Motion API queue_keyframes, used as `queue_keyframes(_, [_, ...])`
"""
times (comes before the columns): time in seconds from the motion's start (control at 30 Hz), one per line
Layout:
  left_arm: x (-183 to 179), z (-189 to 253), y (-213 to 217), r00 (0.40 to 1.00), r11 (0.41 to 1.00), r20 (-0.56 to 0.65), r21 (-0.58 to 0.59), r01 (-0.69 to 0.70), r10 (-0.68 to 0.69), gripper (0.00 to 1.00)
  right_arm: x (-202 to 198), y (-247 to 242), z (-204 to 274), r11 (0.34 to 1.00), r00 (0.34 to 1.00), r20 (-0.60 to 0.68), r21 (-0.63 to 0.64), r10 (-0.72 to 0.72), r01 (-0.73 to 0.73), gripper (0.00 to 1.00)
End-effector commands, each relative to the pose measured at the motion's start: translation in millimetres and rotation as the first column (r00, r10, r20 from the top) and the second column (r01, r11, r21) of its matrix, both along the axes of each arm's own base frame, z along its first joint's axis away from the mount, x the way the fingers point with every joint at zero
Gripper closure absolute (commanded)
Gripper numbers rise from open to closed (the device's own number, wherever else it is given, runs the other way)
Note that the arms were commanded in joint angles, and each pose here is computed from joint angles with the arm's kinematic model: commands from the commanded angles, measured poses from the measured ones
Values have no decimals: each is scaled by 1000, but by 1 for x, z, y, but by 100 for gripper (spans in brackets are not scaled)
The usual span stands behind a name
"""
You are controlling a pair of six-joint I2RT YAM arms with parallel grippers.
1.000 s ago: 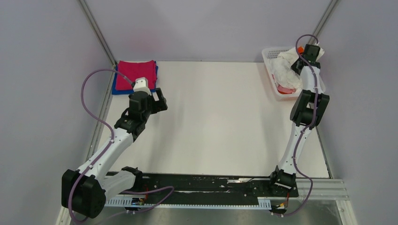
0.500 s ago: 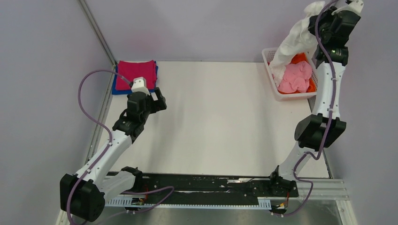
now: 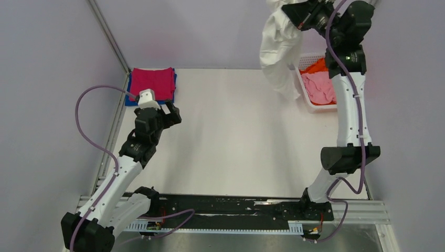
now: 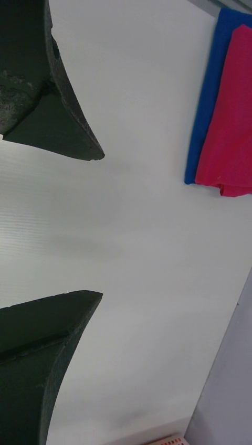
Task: Fold and stack the t-shirts
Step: Move the tshirt to the center of the board, then flatten out the tshirt
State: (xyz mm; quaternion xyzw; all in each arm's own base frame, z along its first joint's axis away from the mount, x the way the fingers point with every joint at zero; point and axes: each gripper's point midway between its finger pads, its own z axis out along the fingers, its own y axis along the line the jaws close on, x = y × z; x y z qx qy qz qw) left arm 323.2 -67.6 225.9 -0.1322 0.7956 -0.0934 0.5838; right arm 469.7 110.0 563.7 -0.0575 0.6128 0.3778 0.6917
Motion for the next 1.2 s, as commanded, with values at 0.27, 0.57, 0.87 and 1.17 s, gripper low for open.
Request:
queue_keyframes(0.27, [-18,9,20,994,993,4,-45,-110,110,0,-73,92,16,984,996,-30,159,80,-75,100])
queue_keyframes(0.57, [-31,-6,33,970,973,-117,-60,-221,213,0,-89,-3,-252,893,752,-522,-41,-402,449,57])
queue_keyframes(0.87, [-23,-66,-3,943,988,-322,-96,-118,82,0,-116,-72,-370,718,430,-589,-440,-684,539,0])
queue_keyframes(1.17, [0,-140,-30,845,995,-535,-77,-62,12,0,-95,-27,-391,845,598,-607,-463,-522,268,0])
